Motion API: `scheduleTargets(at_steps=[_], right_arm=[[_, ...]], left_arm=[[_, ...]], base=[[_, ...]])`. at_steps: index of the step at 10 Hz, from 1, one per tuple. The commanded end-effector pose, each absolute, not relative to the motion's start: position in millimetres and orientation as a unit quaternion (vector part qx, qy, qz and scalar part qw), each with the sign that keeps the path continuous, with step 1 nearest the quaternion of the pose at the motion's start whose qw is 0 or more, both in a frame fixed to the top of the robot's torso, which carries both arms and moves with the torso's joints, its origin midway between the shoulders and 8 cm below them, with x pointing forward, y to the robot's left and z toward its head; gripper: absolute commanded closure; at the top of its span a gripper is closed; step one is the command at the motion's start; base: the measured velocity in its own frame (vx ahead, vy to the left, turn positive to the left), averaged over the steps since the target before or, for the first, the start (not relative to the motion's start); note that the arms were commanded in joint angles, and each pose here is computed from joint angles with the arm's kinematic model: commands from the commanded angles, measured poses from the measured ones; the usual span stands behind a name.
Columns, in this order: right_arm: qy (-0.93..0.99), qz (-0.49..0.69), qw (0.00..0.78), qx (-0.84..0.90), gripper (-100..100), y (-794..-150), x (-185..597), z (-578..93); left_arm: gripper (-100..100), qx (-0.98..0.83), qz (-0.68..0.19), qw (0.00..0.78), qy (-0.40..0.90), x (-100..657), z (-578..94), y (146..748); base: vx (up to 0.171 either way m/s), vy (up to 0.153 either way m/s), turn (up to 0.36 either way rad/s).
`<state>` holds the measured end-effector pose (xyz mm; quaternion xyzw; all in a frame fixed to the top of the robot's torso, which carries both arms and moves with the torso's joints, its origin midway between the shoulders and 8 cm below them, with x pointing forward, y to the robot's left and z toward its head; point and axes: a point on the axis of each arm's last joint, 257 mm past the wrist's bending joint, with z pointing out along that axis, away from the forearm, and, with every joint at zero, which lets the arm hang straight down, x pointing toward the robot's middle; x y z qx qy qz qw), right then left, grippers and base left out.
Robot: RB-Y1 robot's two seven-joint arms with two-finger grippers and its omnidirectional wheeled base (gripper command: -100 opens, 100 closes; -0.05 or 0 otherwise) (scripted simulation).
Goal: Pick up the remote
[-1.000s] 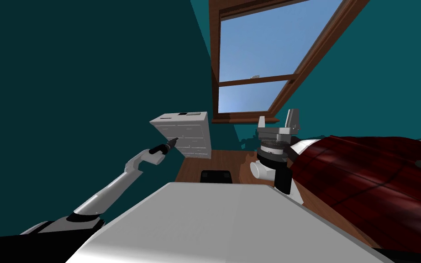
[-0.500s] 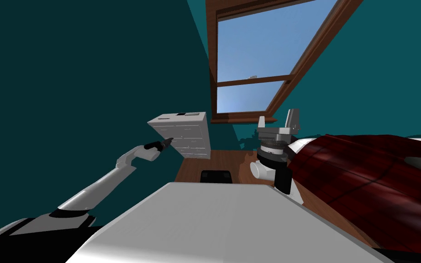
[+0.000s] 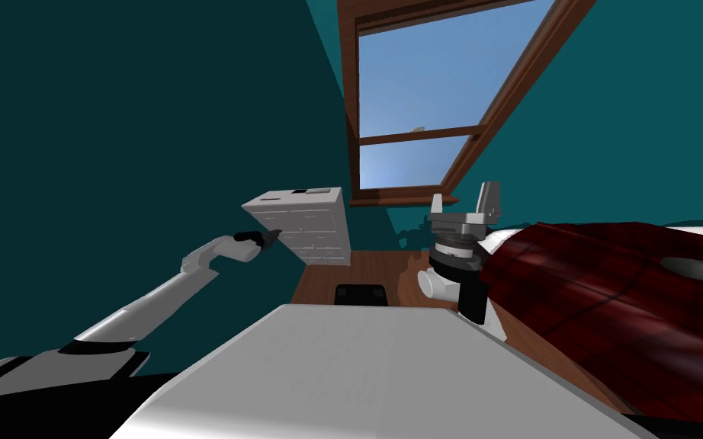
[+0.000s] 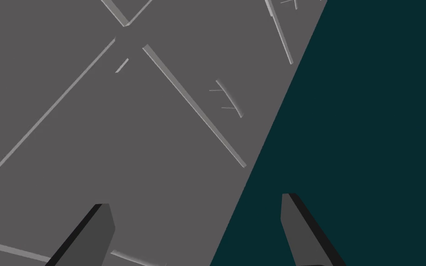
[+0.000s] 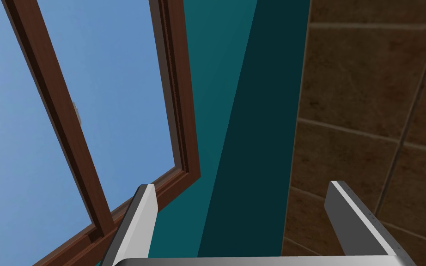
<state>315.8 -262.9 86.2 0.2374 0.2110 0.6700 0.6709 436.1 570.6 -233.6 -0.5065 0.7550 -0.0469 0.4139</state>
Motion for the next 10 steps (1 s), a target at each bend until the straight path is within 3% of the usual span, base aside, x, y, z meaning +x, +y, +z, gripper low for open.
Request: scheduleTargets(at_steps=[1,10], right_arm=[[0.211,0.670,0.671,0.237,0,-262.9,315.8,86.2],[0.211,0.670,0.671,0.237,0,-262.9,315.8,86.2]], left_arm=[[-100,-0.513,-0.035,0.406,0.756,430.3,-237.7,575.3],[-100,-0.590,0.074,0.355,0.721,395.7,-164.6,664.7]], base=[[0.000,0.000,0.000],[0.025,-0.025,-0.038]])
